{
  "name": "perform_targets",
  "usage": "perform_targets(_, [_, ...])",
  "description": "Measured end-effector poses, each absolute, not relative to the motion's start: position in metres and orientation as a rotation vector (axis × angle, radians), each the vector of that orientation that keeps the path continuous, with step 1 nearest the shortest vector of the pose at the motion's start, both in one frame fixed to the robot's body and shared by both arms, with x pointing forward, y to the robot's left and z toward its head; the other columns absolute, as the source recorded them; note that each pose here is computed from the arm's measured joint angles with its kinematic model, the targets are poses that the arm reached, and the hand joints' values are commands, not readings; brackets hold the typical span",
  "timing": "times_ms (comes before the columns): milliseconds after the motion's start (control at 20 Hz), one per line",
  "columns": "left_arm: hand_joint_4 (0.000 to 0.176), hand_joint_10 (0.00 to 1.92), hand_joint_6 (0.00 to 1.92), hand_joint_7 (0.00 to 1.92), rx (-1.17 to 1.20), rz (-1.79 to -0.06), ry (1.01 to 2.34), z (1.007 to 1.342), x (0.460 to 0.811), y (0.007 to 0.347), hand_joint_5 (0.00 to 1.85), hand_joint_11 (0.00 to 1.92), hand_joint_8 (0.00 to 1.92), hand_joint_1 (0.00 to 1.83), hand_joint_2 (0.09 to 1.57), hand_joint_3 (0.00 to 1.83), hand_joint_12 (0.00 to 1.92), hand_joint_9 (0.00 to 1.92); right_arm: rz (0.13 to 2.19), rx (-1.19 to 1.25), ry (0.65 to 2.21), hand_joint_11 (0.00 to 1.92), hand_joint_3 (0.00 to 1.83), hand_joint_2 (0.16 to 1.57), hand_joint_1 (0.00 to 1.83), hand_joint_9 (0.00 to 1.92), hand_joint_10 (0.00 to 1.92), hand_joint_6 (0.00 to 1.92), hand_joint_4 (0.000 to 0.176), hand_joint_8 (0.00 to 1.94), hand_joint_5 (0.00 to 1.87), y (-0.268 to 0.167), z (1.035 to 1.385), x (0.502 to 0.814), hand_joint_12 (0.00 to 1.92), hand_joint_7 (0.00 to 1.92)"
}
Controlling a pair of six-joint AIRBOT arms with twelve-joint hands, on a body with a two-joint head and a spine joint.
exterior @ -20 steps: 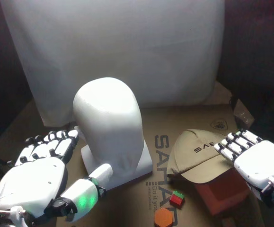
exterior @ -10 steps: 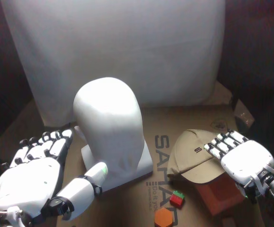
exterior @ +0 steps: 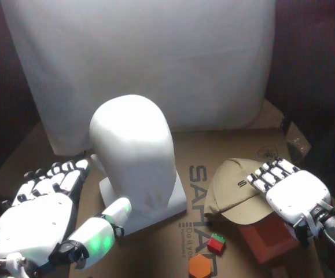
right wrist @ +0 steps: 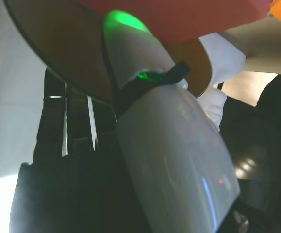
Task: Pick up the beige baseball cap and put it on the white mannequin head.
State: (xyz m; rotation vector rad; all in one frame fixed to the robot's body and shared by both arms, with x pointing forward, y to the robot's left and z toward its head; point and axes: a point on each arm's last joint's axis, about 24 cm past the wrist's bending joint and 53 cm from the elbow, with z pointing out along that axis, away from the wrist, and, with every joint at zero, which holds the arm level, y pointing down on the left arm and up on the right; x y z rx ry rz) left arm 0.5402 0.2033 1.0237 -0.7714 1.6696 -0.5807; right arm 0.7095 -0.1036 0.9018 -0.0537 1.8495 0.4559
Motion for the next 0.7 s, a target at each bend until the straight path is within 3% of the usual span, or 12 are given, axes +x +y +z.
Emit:
perform_targets(350, [0.000, 0.00, 0.00, 0.12, -0.765, -0.610, 1.685, 1.021, 0.541, 0.198, 0.14, 0.00, 0.00, 0.00, 1.19, 0.00, 0.57, 0.12, 0.444, -0.050, 1.834, 0.00, 0.00, 1.22, 1.30, 0.20, 0.01, 0.00, 0.000, 0.00, 0.24, -0.108, 0.905, 0.714, 0.69, 0.27])
perform_targets(500, [0.000, 0.00, 0.00, 0.12, -0.787, -0.614, 1.682, 1.020, 0.540, 0.200, 0.14, 0.00, 0.00, 0.00, 1.20, 0.00, 0.50, 0.12, 0.443, -0.041, 1.820, 0.00, 0.00, 1.23, 1.29, 0.43, 0.06, 0.04, 0.000, 0.04, 0.39, -0.109, 0.910, 0.718, 1.11, 0.49])
perform_targets(550, [0.000, 0.00, 0.00, 0.12, -0.805, -0.623, 1.677, 1.019, 0.540, 0.201, 0.14, 0.00, 0.00, 0.00, 1.20, 0.00, 0.50, 0.11, 0.443, -0.038, 1.810, 0.05, 0.00, 1.23, 1.30, 0.54, 0.09, 0.04, 0.000, 0.04, 0.47, -0.110, 0.912, 0.720, 1.24, 0.58])
perform_targets(600, [0.000, 0.00, 0.00, 0.12, -0.805, -0.622, 1.676, 1.019, 0.540, 0.201, 0.14, 0.00, 0.00, 0.00, 1.20, 0.00, 0.50, 0.11, 0.443, -0.030, 1.807, 0.23, 0.00, 1.23, 1.30, 0.70, 0.17, 0.05, 0.000, 0.05, 0.58, -0.111, 0.914, 0.722, 1.33, 0.72])
perform_targets(650, [0.000, 0.00, 0.00, 0.12, -0.805, -0.622, 1.677, 1.019, 0.540, 0.201, 0.13, 0.00, 0.00, 0.00, 1.20, 0.00, 0.50, 0.11, 0.442, -0.027, 1.800, 0.63, 0.00, 1.19, 1.60, 0.72, 1.32, 0.09, 0.000, 1.18, 0.79, -0.111, 0.916, 0.724, 1.81, 0.70])
perform_targets(700, [0.000, 0.00, 0.00, 0.11, -0.806, -0.622, 1.676, 1.019, 0.540, 0.201, 0.13, 0.00, 0.00, 0.00, 1.20, 0.00, 0.50, 0.11, 0.446, -0.020, 1.797, 0.72, 0.00, 1.20, 1.50, 0.76, 1.38, 0.92, 0.000, 1.27, 0.66, -0.111, 0.917, 0.725, 1.81, 0.75])
